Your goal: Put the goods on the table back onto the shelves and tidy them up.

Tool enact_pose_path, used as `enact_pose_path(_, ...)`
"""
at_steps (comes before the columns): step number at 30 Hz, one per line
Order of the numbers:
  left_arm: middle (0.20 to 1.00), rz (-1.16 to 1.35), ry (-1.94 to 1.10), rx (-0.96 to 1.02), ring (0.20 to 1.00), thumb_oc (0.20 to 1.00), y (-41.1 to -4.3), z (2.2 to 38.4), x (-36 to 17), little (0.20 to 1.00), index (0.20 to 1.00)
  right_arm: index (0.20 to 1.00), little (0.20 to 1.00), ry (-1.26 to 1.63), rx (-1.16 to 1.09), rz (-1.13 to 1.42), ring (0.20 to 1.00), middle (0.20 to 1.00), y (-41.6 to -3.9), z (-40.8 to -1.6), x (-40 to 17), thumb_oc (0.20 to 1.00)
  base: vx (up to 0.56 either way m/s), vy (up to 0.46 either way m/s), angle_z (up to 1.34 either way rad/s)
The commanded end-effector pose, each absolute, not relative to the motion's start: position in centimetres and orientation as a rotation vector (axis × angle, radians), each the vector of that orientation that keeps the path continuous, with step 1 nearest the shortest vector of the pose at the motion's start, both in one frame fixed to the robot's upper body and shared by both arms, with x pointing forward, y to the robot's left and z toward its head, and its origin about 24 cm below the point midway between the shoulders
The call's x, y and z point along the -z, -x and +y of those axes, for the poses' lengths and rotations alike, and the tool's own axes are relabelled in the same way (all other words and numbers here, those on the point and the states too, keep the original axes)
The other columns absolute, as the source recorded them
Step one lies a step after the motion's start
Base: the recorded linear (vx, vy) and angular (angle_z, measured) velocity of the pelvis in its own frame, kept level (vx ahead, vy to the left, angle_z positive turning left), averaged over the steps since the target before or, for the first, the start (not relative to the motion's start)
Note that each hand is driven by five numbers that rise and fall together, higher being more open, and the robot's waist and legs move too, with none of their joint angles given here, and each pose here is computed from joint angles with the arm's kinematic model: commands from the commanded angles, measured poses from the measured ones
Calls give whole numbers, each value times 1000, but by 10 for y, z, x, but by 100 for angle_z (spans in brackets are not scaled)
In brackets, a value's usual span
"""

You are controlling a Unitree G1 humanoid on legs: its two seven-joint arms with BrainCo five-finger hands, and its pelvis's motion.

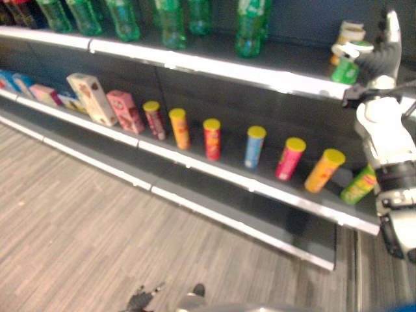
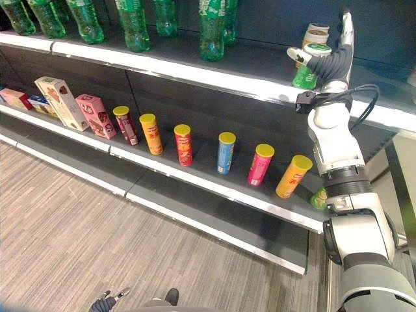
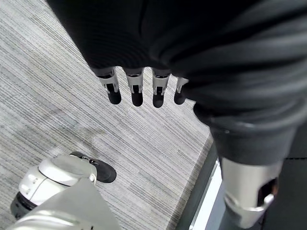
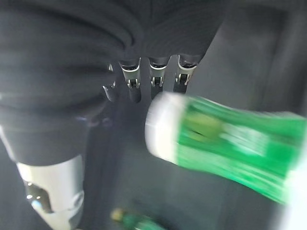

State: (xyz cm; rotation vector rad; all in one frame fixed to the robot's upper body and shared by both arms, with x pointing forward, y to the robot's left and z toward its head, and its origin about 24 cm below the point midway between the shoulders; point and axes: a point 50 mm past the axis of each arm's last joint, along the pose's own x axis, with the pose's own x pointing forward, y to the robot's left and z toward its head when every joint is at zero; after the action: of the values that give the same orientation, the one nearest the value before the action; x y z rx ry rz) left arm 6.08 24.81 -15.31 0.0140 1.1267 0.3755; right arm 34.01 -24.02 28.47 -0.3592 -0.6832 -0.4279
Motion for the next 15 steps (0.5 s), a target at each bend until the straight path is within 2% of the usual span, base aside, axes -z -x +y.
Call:
enact_pose_path(1,1000,1089,-50,-404,1000,1000,-71,262,148,1000,1000,1000,1000,435,460,-888,1000,1000,-313,-247,-317,1000,11,12,-11)
enact_pose_path(5,1000,1094,-32,-421,1000,1000,-67,262,148,1000,1000,1000,1000,391,436,-1013,1000,1000,-282,-247,-320,1000,7,18,-14)
enact_pose_path(8,1000,1090,-19,-429,1000,1000,-67,264,148,1000,1000,1000,1000,302,334,-1062,1000,1000,-264,-245,-315,1000,-23,24,-14)
enact_pose_path(10,1000,1088,-2,-430,1000,1000,-65,265,148,1000,1000,1000,1000,179,174,-1057,1000,1000,-256,-241,-306,1000,-35,25,-32)
enact_pose_path(12,1000,1069,14,-406,1000,1000,-64,272,145,1000,1000,1000,1000,26,-120,-904,1000,1000,-247,-238,-266,1000,-47,30,-21)
enact_pose_path(15,1000,1045,4,-371,1000,1000,-68,275,142,1000,1000,1000,1000,-57,-307,-737,1000,1000,-248,-227,-231,1000,-41,27,-49)
